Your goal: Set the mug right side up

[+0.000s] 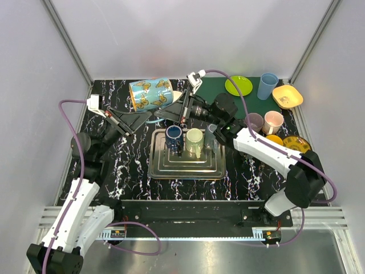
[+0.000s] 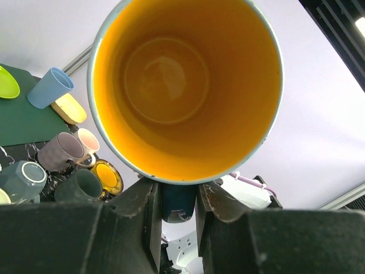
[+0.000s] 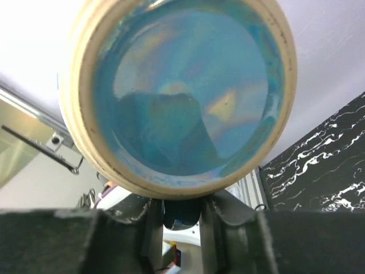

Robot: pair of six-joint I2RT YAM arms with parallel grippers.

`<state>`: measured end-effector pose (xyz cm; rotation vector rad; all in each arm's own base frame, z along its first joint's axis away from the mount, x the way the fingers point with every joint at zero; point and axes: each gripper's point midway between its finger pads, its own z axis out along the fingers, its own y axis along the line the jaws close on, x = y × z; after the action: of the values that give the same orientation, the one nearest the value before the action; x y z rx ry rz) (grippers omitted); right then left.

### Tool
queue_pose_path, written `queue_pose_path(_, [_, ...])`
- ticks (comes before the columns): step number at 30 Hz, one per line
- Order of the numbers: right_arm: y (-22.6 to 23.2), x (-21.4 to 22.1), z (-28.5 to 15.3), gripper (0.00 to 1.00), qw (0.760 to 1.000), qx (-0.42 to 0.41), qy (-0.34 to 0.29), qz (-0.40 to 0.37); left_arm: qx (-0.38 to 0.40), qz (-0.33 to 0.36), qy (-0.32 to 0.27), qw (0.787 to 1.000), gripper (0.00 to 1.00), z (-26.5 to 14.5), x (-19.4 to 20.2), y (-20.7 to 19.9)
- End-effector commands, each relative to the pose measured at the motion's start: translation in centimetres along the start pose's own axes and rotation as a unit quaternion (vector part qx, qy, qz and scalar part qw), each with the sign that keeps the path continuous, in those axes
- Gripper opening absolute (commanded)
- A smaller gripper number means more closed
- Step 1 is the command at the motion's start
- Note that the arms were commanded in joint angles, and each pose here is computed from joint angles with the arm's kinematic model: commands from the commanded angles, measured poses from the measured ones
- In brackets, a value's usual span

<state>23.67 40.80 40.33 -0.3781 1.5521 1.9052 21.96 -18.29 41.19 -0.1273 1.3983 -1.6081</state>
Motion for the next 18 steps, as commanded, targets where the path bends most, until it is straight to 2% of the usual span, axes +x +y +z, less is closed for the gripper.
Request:
queue_pose_path(1, [4.4,-1.3,0.6,0.01,0.996,-0.077,0.006,-0.046,0.066,0.033,0.024,0.997,0.00,-0.3,0.8,-3.3])
queue_pose_path(3, [4.4,-1.3,0.7,0.00,0.996,-0.073,0.011,-0.045,0.056,0.034,0.021,0.998,0.00,-0.4,0.9,-2.7])
queue_pose_path(5, [3.3,-1.3,0.5,0.00,0.998,-0.028,0.013,-0.056,0.030,0.036,0.018,0.999,0.20,-0.4,0.9,-1.6])
queue_pose_path(6, [2.7,-1.4,0.4,0.00,0.998,-0.003,0.010,-0.062,0.023,0.047,0.015,0.999,0.35,-0.6,0.8,-1.6])
queue_pose_path(7, [0.8,-1.6,-0.3,0.00,0.995,0.061,0.008,-0.078,-0.012,0.041,0.021,0.999,0.46,-0.7,0.9,-0.8])
queue_pose_path(8, [0.6,-2.1,-0.6,0.00,0.992,0.085,0.003,-0.093,-0.039,0.076,0.005,0.996,0.58,-0.8,0.1,-0.1])
queue_pose_path(9, [-0.5,-3.0,-1.0,0.00,0.986,0.127,-0.016,-0.104,-0.061,0.091,-0.005,0.994,0.62,-1.2,-0.3,-0.1])
queue_pose_path(10, [-2.0,-2.0,-2.0,0.00,0.977,0.179,0.009,-0.117,-0.118,0.095,-0.027,0.988,0.65,-1.8,-1.4,0.8])
queue_pose_path(12, [-2.8,-3.1,-2.7,0.00,0.959,0.241,-0.003,-0.148,-0.186,0.142,-0.050,0.971,0.70,-3.1,-2.8,2.0])
queue_pose_path(13, [-4.0,-1.8,-3.2,0.00,0.948,0.273,0.026,-0.162,-0.263,0.145,-0.086,0.950,0.71,-4.8,-4.5,3.3])
queue_pose_path(15, [-4.6,-2.6,-3.4,0.00,0.930,0.317,0.020,-0.187,-0.345,0.158,-0.128,0.916,0.73,-7.2,-6.4,4.7])
queue_pose_path(16, [-6.6,-1.3,-3.6,0.00,0.916,0.348,0.052,-0.193,-0.408,0.164,-0.168,0.882,0.75,-9.6,-7.9,5.4])
queue_pose_path(18, [-7.0,-1.1,-2.8,0.00,0.901,0.374,0.058,-0.213,-0.446,0.165,-0.210,0.854,0.81,-11.8,-9.1,5.4])
